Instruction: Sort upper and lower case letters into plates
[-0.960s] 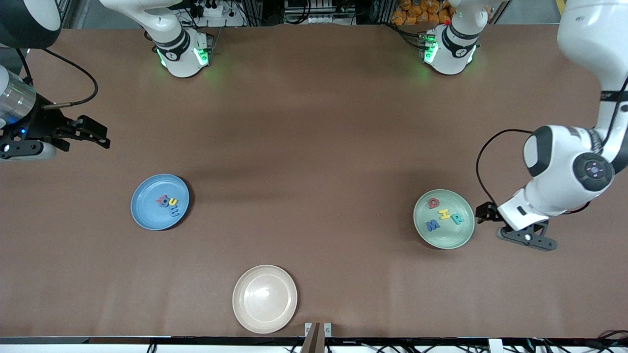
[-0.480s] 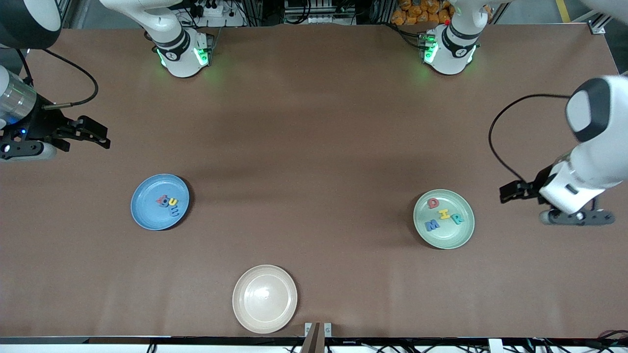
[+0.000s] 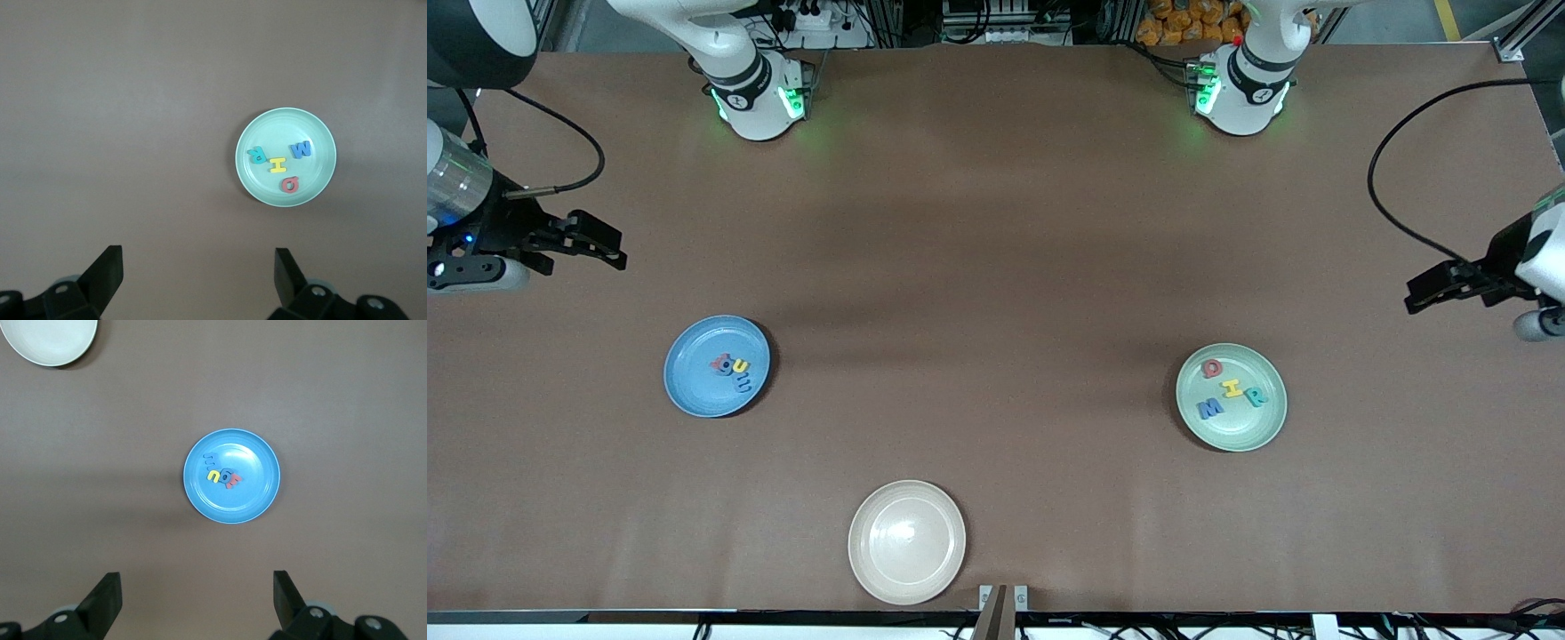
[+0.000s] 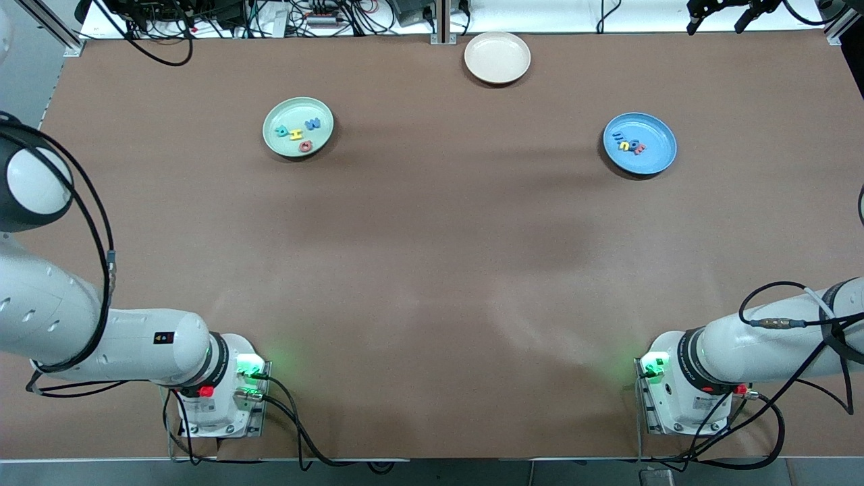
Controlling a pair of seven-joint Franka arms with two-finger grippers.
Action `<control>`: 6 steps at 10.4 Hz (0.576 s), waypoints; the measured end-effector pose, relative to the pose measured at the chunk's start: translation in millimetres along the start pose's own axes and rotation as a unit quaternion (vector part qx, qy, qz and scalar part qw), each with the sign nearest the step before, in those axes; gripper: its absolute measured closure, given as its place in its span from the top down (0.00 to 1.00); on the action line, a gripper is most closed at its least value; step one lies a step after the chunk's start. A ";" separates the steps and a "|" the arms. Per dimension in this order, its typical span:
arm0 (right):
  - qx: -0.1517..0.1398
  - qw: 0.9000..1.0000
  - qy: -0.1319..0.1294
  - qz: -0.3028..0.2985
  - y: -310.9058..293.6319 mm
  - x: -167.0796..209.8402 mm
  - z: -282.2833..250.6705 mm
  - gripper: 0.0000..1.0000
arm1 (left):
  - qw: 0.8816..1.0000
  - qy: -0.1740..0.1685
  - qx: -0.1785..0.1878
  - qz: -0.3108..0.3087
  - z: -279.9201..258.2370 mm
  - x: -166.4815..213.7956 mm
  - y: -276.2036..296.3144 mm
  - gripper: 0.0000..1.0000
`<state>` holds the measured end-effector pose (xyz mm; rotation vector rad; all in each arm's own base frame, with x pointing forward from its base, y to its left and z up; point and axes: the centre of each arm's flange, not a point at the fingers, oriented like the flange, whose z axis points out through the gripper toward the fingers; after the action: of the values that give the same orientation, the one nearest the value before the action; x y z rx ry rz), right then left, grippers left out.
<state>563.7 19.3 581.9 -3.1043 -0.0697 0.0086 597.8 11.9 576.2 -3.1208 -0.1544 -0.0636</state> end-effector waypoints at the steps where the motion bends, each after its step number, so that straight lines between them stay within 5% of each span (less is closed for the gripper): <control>1: 0.000 1.000 0.000 0.000 0.0 0.0 0.0 1.00 | 1.000 -0.001 0.000 0.001 -6.8 -4.8 0.8 1.00; 6: 0.001 1.000 0.000 0.000 0.0 0.0 0.0 1.00 | 1.000 -0.010 0.001 0.006 -27.5 -15.8 7.0 1.00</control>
<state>563.7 19.2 581.8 -3.1031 -0.0691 0.0087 581.7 2.9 602.9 -3.1217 -0.1360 -0.0316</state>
